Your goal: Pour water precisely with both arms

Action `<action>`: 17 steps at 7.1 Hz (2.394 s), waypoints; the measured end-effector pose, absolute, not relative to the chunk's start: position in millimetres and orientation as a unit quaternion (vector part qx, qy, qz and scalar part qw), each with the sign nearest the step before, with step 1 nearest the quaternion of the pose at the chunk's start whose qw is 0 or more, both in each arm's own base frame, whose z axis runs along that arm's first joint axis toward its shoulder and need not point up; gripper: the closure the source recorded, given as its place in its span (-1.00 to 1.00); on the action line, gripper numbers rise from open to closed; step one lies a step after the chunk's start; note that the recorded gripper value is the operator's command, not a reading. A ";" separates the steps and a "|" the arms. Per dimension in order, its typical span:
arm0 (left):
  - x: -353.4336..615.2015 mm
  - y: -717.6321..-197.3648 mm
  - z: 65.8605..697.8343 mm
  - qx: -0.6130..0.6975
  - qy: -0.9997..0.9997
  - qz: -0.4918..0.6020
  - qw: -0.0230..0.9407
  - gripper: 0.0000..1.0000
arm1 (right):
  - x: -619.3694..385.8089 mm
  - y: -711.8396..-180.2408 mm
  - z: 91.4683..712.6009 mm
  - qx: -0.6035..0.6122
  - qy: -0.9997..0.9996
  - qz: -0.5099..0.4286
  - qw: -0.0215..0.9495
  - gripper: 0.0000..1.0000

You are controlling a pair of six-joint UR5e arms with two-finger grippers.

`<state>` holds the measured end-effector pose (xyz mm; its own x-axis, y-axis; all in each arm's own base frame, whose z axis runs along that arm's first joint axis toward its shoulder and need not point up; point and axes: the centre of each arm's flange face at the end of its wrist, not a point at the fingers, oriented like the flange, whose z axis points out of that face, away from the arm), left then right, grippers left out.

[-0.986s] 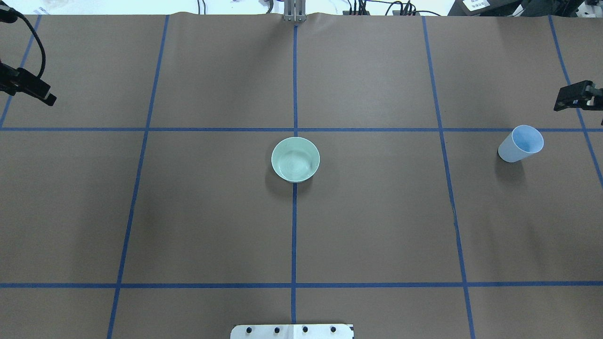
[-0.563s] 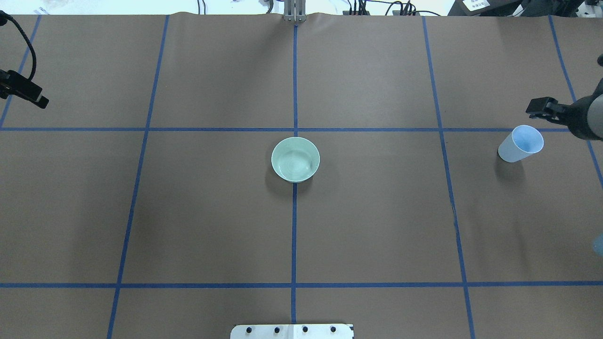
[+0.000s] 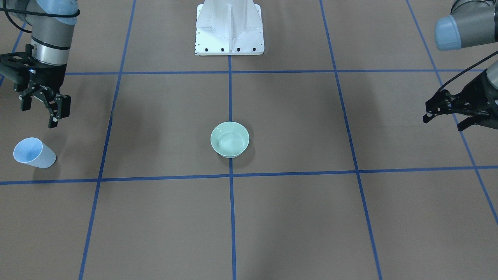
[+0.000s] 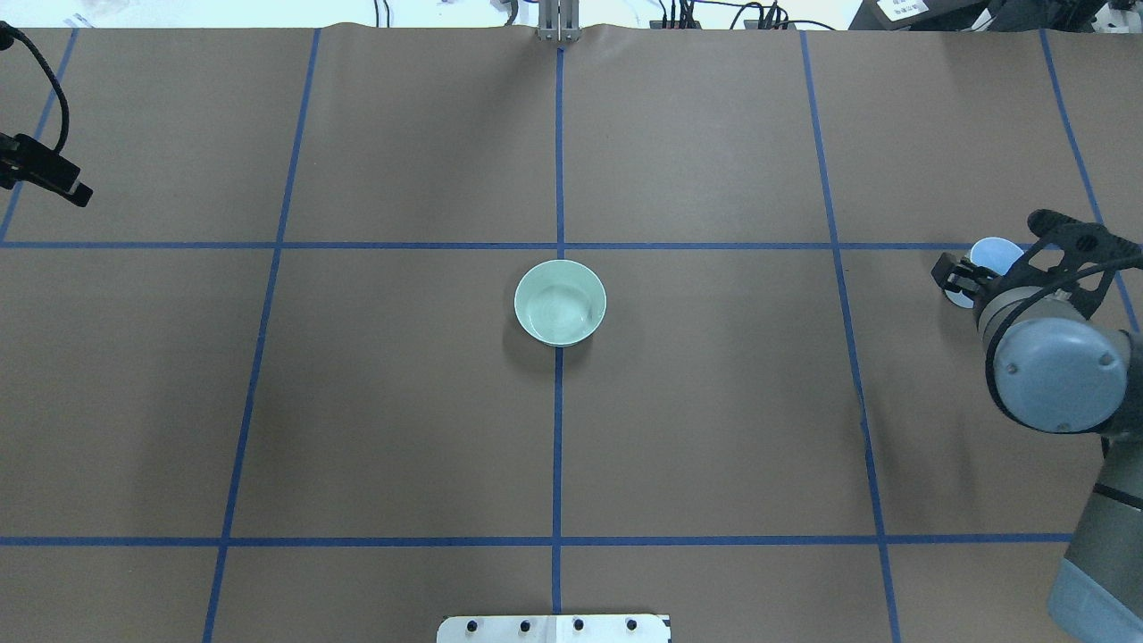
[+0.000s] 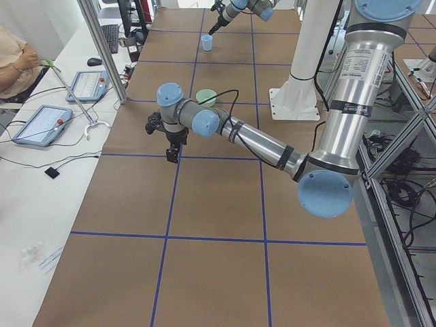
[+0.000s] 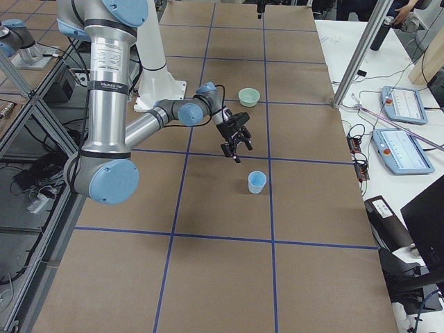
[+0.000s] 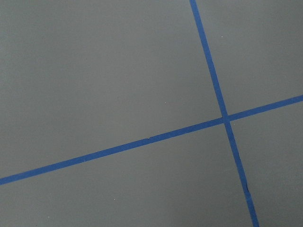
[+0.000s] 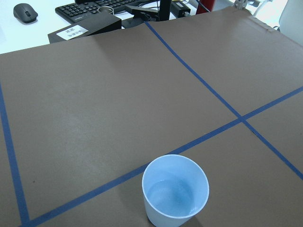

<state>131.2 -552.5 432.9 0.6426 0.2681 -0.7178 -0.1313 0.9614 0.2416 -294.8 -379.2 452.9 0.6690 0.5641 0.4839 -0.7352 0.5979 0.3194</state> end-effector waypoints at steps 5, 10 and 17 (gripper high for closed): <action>131.0 -552.1 431.9 0.084 0.409 0.111 0.902 -1.00 | -374.5 -375.8 554.5 0.337 -0.088 0.404 0.846 -1.00; 130.2 -551.5 429.5 0.085 0.409 0.110 0.902 -1.00 | -412.3 -415.3 583.3 0.369 -0.052 0.417 0.829 -1.00; 130.9 -551.2 429.0 0.084 0.410 0.107 0.902 -1.00 | -373.5 -444.2 603.3 0.387 -0.016 0.434 0.813 -0.17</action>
<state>130.9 -551.2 429.0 0.6417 0.2615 -0.7210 -0.1240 0.9631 0.2389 -373.5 -444.2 603.3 0.6222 0.6944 0.3616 -0.7189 0.3238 0.6151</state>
